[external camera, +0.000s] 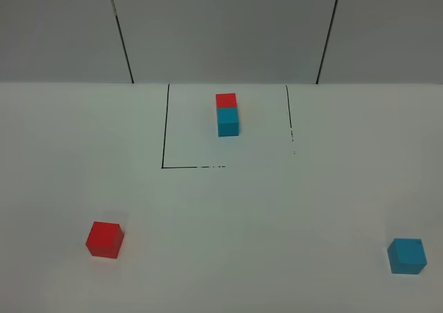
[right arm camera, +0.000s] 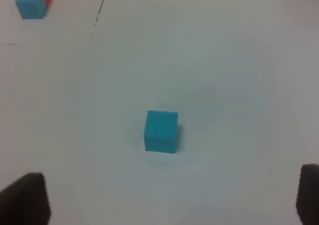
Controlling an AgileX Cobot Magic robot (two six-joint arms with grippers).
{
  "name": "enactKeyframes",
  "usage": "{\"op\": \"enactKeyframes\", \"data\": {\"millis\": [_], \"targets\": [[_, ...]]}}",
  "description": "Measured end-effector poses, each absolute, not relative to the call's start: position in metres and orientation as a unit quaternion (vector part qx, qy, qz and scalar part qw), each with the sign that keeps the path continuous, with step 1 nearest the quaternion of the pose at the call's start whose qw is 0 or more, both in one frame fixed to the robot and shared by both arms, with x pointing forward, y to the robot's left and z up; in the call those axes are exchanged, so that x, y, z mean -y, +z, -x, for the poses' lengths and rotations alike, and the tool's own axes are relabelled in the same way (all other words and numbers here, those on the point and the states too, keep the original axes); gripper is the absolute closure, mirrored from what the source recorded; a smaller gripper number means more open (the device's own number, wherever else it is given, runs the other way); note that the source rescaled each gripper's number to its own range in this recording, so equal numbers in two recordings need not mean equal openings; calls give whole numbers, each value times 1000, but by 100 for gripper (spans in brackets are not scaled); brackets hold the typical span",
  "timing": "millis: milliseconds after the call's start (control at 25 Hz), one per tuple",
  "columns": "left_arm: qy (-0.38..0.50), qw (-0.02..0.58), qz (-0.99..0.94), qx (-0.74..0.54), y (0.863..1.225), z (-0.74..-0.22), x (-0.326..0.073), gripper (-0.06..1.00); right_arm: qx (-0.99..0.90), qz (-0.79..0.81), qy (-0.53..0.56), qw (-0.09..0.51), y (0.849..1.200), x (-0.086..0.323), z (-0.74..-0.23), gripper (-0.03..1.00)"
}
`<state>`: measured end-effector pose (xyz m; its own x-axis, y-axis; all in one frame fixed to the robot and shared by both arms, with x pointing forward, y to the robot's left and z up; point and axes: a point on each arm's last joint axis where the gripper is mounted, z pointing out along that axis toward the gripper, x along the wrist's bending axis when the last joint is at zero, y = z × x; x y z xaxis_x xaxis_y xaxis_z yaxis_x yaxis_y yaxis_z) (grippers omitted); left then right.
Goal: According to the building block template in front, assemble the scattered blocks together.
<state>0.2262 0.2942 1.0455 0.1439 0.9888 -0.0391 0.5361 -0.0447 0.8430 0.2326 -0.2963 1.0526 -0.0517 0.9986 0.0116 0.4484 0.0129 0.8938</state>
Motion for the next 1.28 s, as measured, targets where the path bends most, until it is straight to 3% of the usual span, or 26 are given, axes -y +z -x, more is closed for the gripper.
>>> {"op": "enactKeyframes", "data": {"millis": [1040,1280], "targets": [[290,379,-644,-598,1052,-232,-294,27,-615,-588,385,358,1053,296,-233,-3],[214,306,-668,-644,1078,-281,-291,25,-615,-588,385,358,1053,296,-233,-3]]}}
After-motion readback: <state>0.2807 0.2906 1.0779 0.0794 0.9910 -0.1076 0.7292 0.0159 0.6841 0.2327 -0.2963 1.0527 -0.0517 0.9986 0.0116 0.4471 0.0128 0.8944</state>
